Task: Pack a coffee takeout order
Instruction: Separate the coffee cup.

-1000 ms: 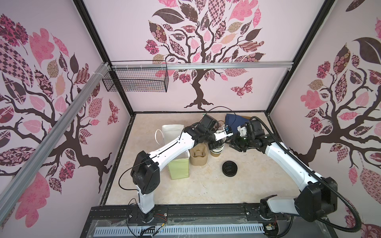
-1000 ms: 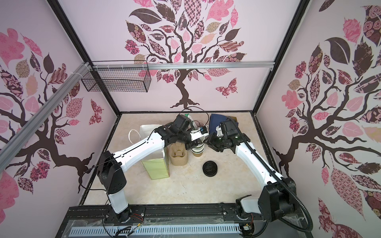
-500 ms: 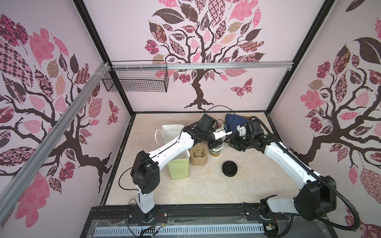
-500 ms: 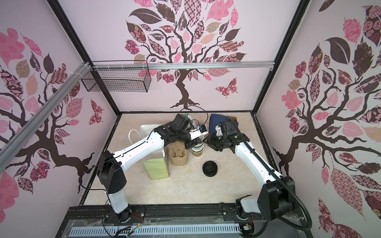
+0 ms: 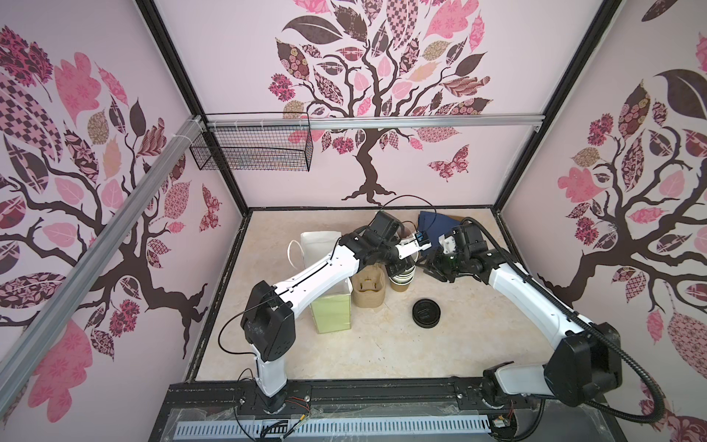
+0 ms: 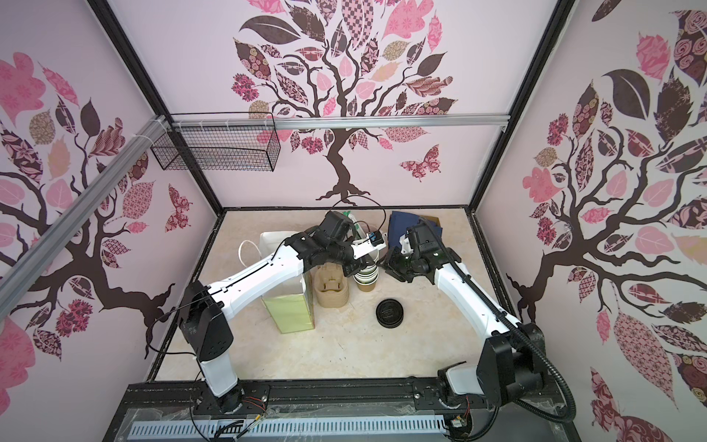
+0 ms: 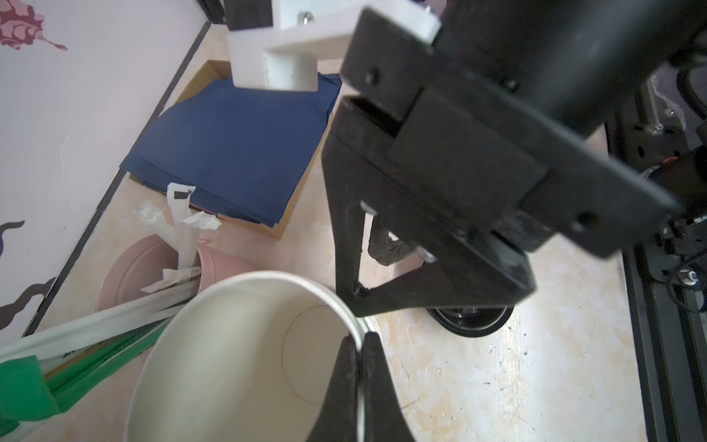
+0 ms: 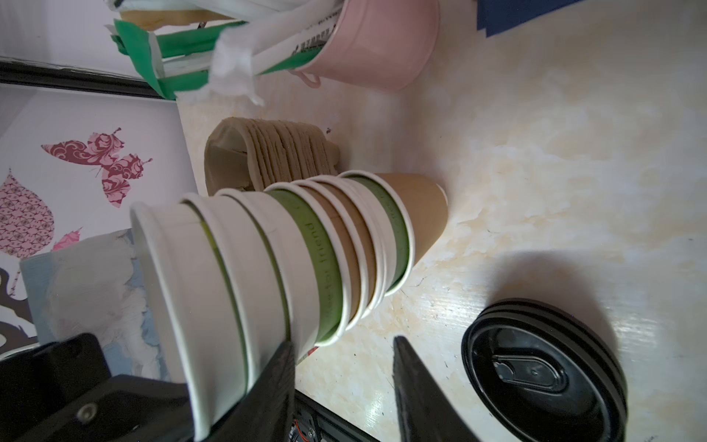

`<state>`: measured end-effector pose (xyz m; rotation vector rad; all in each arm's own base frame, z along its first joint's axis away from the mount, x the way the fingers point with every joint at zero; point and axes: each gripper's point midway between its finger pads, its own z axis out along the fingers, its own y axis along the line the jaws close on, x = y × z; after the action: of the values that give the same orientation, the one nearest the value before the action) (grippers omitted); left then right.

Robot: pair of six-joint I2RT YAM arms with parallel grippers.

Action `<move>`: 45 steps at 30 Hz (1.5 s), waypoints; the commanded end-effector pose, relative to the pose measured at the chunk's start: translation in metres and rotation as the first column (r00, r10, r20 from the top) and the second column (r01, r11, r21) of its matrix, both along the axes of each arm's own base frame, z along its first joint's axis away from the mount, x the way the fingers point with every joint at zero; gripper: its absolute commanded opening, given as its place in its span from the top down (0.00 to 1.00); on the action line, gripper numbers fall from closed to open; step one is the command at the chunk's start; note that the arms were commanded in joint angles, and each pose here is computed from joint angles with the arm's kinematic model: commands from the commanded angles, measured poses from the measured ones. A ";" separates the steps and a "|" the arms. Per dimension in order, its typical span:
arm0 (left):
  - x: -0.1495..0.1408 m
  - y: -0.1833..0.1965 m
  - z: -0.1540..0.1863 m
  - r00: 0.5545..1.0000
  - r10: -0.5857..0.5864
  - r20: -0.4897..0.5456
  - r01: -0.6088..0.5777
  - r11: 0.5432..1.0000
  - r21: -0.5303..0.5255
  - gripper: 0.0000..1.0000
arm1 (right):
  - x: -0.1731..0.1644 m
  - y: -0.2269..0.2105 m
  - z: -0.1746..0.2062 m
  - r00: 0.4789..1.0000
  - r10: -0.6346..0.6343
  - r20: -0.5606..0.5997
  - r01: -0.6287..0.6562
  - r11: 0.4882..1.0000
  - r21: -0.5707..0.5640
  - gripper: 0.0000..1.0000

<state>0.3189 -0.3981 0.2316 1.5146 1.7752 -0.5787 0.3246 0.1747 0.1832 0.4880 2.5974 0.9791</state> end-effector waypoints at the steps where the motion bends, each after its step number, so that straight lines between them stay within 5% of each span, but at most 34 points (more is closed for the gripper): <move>1: -0.009 -0.015 0.086 0.986 -0.054 0.158 0.086 0.976 -0.200 1.00 | -0.011 -0.006 -0.027 0.995 -0.012 -0.100 0.007 0.998 -0.059 0.56; 10: -0.006 -0.008 0.069 0.985 -0.047 0.164 0.068 0.990 -0.124 1.00 | -0.010 -0.013 0.010 0.999 -0.034 -0.011 0.033 0.997 -0.067 0.56; 16: -0.009 -0.006 0.084 0.974 -0.063 0.218 0.087 0.991 -0.106 1.00 | -0.013 -0.023 0.029 0.999 -0.047 0.028 0.050 0.992 -0.112 0.48; 31: -0.022 0.010 0.139 0.918 -0.077 0.389 0.111 0.992 -0.067 1.00 | -0.019 -0.072 0.079 0.959 -0.192 0.208 0.242 0.937 -0.253 0.48; 37: -0.052 0.017 0.176 0.906 -0.113 0.409 0.178 0.976 -0.124 1.00 | -0.020 -0.083 0.088 0.949 -0.206 0.240 0.274 0.914 -0.298 0.48; 45: -0.130 0.052 0.169 0.873 -0.222 0.434 0.270 0.961 -0.051 1.00 | -0.026 -0.098 0.086 0.936 -0.248 0.251 0.324 0.884 -0.337 0.49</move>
<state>0.2183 -0.3576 0.4186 1.5664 1.2226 -0.4161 0.3074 0.0871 0.2580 0.6081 2.3876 0.4435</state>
